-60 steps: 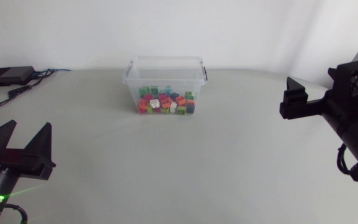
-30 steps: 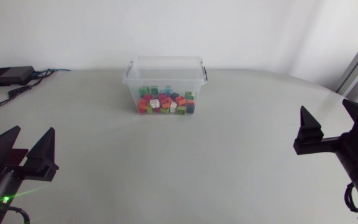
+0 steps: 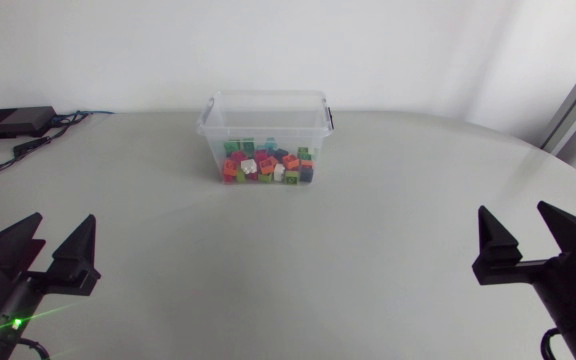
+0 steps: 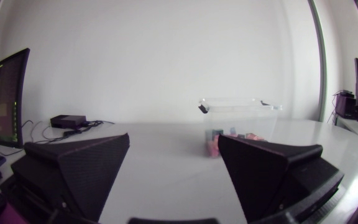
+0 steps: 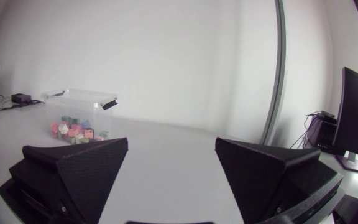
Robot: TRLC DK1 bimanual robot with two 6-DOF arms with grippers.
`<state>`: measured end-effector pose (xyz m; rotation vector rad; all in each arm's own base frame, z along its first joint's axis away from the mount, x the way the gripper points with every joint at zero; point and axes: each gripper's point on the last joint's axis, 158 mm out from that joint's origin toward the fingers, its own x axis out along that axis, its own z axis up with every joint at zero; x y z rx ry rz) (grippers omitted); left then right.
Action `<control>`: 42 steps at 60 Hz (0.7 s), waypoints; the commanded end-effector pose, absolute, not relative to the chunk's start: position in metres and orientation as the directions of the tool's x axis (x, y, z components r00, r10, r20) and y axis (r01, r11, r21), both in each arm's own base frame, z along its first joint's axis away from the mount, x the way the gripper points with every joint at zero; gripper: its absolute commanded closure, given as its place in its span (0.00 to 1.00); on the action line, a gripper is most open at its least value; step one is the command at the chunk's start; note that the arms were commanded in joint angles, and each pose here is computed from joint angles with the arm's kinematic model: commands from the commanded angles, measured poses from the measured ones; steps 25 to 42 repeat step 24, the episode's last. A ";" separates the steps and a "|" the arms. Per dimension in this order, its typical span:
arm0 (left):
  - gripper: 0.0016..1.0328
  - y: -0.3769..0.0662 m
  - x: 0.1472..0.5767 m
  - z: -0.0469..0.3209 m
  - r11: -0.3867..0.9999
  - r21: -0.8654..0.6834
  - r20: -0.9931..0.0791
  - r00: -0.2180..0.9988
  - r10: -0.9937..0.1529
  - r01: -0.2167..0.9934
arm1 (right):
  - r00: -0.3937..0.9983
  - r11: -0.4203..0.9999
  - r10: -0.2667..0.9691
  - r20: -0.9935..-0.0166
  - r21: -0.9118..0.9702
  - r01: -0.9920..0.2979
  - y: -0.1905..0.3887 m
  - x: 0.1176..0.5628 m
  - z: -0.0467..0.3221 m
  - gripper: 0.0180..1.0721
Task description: Place the duplo bricks in the container
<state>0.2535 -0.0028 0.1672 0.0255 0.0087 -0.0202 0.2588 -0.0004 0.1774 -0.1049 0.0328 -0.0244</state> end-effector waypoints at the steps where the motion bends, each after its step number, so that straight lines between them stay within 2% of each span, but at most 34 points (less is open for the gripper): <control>1: 0.04 -0.003 0.254 0.155 1.000 0.002 -0.040 0.999 -0.019 0.019 | 0.998 0.999 -0.024 -0.052 -0.047 0.022 -0.002 0.257 0.160 0.04; 8: 0.04 -0.003 0.254 0.150 1.000 -0.001 -0.061 0.998 -0.017 0.017 | 0.998 1.000 -0.010 -0.057 -0.001 0.010 -0.002 0.254 0.149 0.04; 42: 0.04 -0.003 0.254 0.150 1.000 -0.001 -0.061 0.998 -0.017 0.017 | 0.998 1.000 -0.010 -0.057 -0.001 0.010 -0.002 0.254 0.149 0.04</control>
